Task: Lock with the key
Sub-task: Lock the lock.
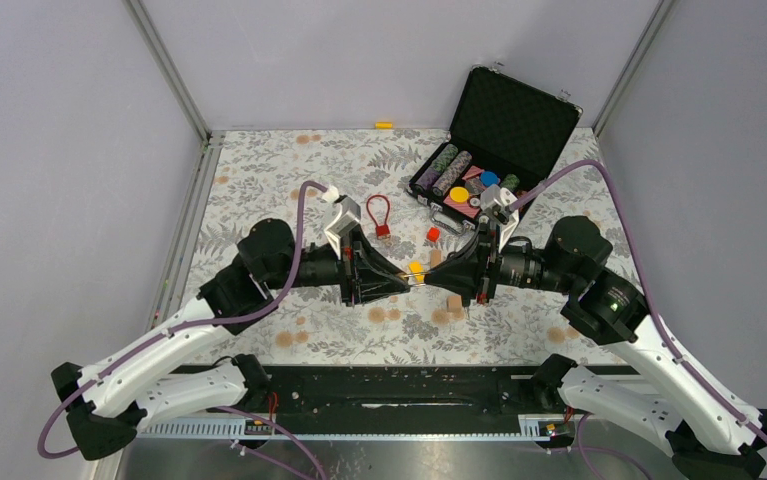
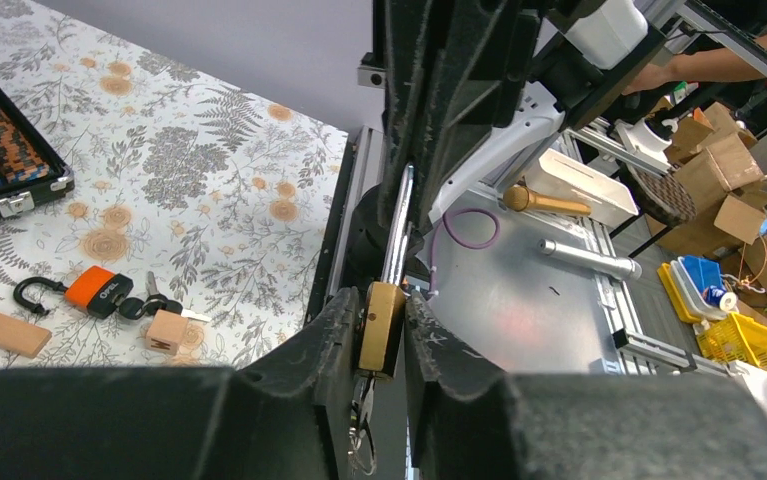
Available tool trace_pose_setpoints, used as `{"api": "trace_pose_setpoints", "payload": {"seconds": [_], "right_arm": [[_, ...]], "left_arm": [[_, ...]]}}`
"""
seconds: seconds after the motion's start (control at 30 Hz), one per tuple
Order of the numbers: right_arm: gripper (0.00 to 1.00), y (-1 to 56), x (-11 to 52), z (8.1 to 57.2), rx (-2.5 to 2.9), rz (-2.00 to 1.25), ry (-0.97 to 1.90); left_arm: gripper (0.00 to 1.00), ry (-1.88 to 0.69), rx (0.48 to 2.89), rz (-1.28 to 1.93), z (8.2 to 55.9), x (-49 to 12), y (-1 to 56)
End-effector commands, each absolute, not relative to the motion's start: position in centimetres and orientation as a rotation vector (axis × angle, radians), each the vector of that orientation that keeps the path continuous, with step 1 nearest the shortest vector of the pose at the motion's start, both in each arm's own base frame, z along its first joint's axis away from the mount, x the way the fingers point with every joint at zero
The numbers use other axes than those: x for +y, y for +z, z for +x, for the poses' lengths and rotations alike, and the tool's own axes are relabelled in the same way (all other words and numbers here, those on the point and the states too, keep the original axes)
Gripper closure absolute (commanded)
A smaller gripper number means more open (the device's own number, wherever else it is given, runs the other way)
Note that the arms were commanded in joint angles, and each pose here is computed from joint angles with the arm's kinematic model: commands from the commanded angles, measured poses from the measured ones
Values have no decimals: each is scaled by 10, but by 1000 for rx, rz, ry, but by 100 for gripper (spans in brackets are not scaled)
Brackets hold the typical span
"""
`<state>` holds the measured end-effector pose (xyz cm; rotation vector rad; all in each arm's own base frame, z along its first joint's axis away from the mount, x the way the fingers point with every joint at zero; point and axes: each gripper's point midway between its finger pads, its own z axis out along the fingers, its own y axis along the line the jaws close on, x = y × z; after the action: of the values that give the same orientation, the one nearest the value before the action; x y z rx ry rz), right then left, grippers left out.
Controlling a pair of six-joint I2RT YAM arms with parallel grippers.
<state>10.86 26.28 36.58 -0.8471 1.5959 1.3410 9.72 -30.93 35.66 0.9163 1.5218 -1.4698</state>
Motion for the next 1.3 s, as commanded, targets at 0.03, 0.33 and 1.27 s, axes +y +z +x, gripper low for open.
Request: {"api": "trace_pose_setpoints", "payload": {"seconds": [0.03,0.33,1.27], "right_arm": [[100,386,262,111,1507,-832,1330],[100,387,261,111,1488,-832,1323],[100,350,288,118,1565,-844,1458]], "left_arm": [[82,-1454,1398,891,93,-297,381],[63,-1433,1420,891,95,-295,377],[100,-1571,1349,930,92,-318,392]]}}
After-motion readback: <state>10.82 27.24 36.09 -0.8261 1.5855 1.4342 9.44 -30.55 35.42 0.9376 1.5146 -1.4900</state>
